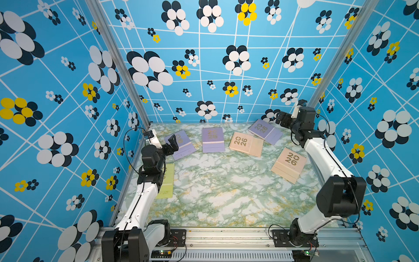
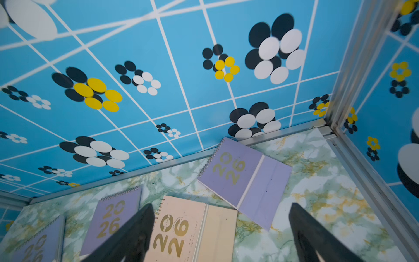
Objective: Stack the calendars
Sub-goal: Move the calendar to the center of the board.
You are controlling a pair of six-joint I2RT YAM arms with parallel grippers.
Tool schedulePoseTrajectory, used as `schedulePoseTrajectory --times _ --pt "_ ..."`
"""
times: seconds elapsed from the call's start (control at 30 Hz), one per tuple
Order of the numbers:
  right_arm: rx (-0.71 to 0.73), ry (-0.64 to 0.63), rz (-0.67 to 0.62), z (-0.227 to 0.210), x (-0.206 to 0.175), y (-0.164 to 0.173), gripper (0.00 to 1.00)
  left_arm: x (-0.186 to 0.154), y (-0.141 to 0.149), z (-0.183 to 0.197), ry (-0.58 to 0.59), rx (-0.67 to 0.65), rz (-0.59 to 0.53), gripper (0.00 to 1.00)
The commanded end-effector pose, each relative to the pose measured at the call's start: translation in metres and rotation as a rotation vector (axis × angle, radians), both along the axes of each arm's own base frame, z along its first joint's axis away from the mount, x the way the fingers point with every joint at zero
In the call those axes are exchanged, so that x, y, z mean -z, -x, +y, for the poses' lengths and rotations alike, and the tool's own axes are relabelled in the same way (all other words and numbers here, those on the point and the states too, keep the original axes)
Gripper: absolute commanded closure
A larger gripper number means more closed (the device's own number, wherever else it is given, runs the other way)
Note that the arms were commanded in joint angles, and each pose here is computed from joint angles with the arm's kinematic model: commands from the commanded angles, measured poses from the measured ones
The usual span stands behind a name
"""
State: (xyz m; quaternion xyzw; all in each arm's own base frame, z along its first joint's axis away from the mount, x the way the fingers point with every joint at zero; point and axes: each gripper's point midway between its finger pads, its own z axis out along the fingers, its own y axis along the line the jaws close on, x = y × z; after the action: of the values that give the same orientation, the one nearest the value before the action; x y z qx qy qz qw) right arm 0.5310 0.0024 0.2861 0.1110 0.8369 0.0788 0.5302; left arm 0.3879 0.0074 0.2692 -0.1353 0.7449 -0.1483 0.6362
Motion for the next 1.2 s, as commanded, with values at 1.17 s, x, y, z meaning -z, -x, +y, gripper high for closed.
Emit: schedulePoseTrajectory --times 1.17 --pt "-0.235 0.088 0.517 0.143 0.207 -0.088 0.14 0.028 0.008 -0.111 -0.048 0.218 0.329 0.02"
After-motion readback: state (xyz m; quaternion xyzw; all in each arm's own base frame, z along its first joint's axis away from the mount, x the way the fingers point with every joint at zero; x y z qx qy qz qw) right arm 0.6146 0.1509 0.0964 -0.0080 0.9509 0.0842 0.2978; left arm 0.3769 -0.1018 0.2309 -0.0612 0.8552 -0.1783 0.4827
